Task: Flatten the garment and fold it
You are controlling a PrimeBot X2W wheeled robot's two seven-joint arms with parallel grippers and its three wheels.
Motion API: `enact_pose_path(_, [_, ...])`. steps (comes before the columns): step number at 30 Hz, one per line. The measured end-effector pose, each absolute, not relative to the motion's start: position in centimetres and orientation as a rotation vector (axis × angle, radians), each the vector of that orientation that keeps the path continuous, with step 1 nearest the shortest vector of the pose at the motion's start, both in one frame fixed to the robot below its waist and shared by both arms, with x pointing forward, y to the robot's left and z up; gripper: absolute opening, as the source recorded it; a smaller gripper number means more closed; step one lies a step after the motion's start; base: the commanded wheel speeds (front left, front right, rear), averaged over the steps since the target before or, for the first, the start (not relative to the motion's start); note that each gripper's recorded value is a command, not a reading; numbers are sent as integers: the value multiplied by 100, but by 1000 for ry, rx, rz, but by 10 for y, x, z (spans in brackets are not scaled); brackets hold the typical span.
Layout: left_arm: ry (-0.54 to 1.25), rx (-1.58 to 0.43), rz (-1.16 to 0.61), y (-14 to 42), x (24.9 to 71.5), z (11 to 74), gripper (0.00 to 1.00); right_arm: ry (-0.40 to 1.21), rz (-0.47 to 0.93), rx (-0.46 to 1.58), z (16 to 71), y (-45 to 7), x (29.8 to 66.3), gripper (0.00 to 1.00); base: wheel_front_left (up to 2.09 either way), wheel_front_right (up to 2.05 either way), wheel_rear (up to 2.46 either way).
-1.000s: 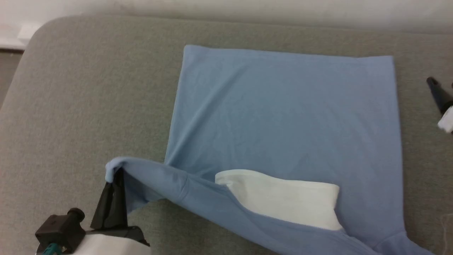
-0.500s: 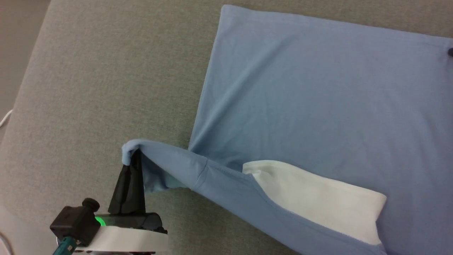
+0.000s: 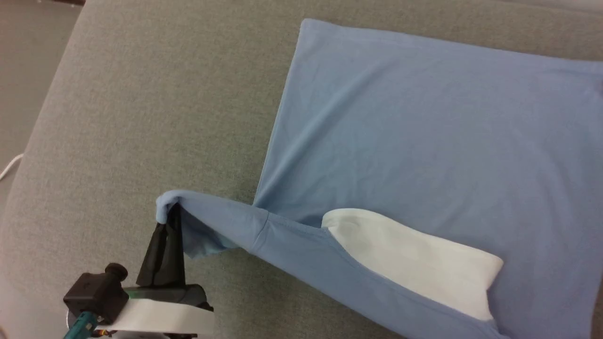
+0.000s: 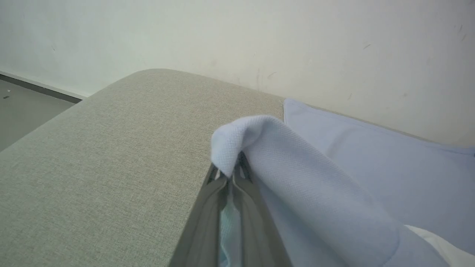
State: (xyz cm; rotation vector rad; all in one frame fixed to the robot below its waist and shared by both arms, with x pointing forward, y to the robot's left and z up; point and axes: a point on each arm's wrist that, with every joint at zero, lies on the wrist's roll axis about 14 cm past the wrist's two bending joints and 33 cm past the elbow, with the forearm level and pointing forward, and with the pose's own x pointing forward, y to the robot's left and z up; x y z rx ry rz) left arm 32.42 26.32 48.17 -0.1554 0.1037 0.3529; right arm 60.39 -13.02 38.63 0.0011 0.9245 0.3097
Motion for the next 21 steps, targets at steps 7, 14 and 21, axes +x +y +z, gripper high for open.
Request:
enact_pose_path(7, [83, -142, 344, 269, 315, 494, 0, 652, 317, -134, 478, -163, 600, 0, 0, 0, 0])
enact_pose_path(14, [122, -148, 297, 263, 308, 491, 0, 678, 227, -223, 494, -246, 516, 0, 0, 0, 0])
enact_pose_path(21, [156, -162, 231, 249, 308, 488, 0, 918, 70, -116, 445, -311, 365, 0, 0, 0, 0])
